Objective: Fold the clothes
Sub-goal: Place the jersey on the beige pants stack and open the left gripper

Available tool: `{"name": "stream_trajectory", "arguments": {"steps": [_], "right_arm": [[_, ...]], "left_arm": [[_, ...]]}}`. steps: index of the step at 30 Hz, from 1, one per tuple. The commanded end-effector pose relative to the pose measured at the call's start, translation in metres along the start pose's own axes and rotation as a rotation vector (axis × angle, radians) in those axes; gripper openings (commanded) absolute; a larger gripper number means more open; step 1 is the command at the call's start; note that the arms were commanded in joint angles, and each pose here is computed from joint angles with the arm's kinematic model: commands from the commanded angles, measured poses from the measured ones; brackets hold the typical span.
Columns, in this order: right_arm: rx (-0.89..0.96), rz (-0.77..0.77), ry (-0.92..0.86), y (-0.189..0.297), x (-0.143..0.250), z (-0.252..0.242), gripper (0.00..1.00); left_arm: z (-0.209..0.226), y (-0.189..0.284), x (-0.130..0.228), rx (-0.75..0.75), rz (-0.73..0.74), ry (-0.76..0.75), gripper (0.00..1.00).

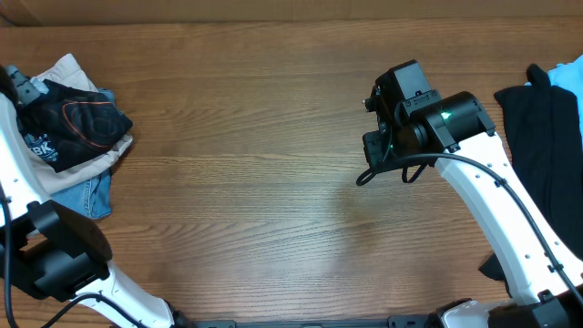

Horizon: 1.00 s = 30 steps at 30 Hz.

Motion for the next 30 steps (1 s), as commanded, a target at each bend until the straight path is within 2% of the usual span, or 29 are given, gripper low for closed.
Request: {"name": "stream_trajectory", "arguments": {"steps": [1,12,19,23,26,28,30], "right_arm": [[-0.005,-0.052,-0.009,0.014,-0.001,-0.002,0.39],[-0.004,-0.048,-0.009,0.014,0.000,-0.002,0.39],[-0.004,-0.047,-0.009,0.014,0.000,-0.002,0.39],[-0.005,-0.048,-0.009,0.014,0.000,-0.002,0.39],[-0.005,-0.049,-0.009,0.014,0.000,-0.002,0.39],[-0.005,-0.049,-0.009,0.014,0.000,-0.002,0.40],[-0.005,-0.049,-0.009,0.014,0.000,-0.002,0.40]], "left_arm": [[0.010,-0.009,-0.005,-0.018,-0.014,0.020,0.05],[0.020,-0.058,0.006,-0.034,0.084,0.032,0.06],[0.026,-0.085,0.005,-0.043,0.071,0.056,0.06],[0.021,-0.109,0.006,-0.034,0.068,0.039,0.27],[0.015,-0.126,0.007,-0.008,0.062,0.041,0.54],[0.012,-0.137,0.010,0.008,0.073,0.039,0.61],[0.009,-0.144,0.013,0.017,0.089,0.020,0.62]]}}
Point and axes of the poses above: each gripper's point midway between its finger pads, its own y axis back along the fingers, its own z axis along the line the jaws close on, x = y × z, the point moved 10 cm from there along y, back along the fingers, and after that the axes turned 10 degrees about -y, right-handed, at the moved point
